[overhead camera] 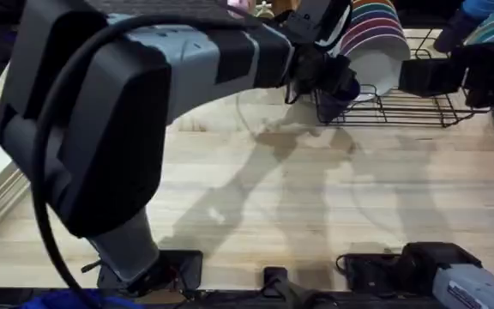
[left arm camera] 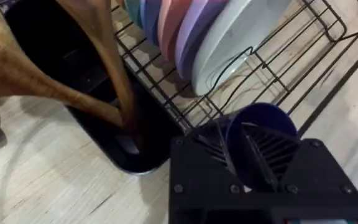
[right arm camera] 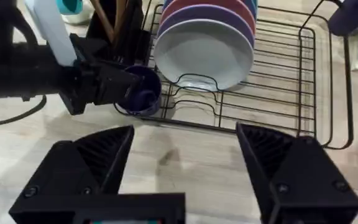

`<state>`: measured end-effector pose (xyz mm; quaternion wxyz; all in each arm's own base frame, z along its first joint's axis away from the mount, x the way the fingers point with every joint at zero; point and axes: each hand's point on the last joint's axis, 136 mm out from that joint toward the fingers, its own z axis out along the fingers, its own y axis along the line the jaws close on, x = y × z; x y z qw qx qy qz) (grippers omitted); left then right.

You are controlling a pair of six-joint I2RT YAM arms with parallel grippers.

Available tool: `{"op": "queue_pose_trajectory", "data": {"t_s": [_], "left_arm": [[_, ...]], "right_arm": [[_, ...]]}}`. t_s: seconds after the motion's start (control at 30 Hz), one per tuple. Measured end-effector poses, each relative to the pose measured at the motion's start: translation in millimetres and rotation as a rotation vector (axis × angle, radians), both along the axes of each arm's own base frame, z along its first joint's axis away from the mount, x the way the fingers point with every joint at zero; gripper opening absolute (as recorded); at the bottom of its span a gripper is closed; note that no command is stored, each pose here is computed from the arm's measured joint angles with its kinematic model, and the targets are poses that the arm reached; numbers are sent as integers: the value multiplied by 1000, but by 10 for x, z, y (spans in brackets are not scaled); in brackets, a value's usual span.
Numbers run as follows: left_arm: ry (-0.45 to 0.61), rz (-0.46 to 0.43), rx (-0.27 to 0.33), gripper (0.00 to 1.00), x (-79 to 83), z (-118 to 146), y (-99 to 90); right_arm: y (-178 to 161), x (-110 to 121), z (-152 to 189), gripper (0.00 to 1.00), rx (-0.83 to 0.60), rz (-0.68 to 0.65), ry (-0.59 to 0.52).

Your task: Pick up the cup on the table and put them onto the rack.

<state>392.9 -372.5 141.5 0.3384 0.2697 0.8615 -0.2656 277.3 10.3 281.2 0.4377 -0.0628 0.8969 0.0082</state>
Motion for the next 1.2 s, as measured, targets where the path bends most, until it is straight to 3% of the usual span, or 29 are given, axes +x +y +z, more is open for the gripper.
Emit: {"op": "queue_pose_trajectory", "data": {"t_s": [0.2,0.77,1.2], "left_arm": [[-8,3,-3,229,1,44,7],[-98,25,-57,254,-27,611,95],[-171,96,43,382,-169,1017,522]], "right_arm": [[0,1,-1,993,0,0,0],[-1,50,-73,994,0,0,29],[-1,51,-73,994,0,0,29]]}}
